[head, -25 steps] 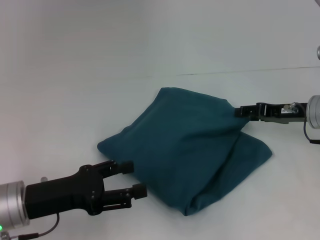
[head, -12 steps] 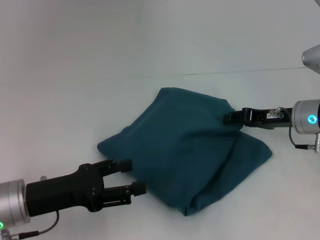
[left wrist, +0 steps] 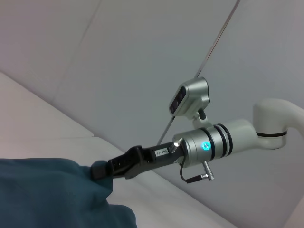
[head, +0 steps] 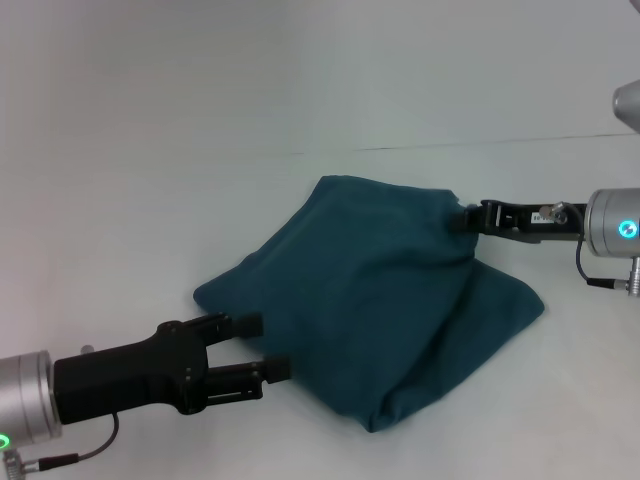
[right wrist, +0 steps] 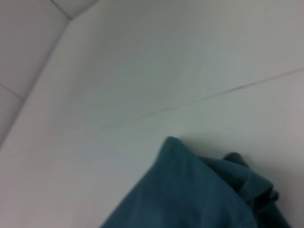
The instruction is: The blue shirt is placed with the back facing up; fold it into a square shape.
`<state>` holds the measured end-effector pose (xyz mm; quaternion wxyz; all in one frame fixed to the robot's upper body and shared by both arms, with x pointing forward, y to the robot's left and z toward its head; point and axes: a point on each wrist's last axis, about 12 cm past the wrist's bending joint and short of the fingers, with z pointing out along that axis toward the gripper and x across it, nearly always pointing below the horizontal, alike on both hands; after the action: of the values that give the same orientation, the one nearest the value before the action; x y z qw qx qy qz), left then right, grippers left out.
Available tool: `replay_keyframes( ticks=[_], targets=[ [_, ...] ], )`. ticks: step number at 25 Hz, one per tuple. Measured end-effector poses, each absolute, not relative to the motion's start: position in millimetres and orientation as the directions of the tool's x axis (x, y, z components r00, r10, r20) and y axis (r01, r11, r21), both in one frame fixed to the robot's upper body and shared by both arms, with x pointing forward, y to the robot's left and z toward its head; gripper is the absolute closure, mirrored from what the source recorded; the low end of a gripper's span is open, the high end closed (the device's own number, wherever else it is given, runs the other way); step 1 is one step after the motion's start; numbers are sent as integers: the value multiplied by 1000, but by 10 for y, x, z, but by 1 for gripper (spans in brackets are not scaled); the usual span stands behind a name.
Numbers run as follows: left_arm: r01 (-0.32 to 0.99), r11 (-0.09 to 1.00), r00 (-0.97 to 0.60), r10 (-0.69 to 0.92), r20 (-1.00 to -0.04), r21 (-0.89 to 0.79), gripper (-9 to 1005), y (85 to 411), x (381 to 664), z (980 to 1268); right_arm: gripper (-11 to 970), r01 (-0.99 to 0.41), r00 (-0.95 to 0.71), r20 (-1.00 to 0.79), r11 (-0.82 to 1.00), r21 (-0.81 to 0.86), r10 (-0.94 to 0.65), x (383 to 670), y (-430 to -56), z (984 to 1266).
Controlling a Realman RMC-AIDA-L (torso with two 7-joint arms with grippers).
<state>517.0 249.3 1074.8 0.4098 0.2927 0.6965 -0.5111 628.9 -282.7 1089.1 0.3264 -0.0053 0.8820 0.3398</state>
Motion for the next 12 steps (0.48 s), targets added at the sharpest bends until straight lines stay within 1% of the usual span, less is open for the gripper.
replay_keyframes(
  ticks=[4, 12],
  targets=[
    [829, 304, -491, -10, -871, -470, 123, 2484, 5183, 10757, 909, -301, -767, -613, 737, 605, 191, 6266, -2837, 10978],
    [821, 301, -501, -26, -865, -484, 123, 2457, 5180, 10754, 908, -422, -716, -680, 679, 600, 156, 6182, -2943, 11235]
  ],
)
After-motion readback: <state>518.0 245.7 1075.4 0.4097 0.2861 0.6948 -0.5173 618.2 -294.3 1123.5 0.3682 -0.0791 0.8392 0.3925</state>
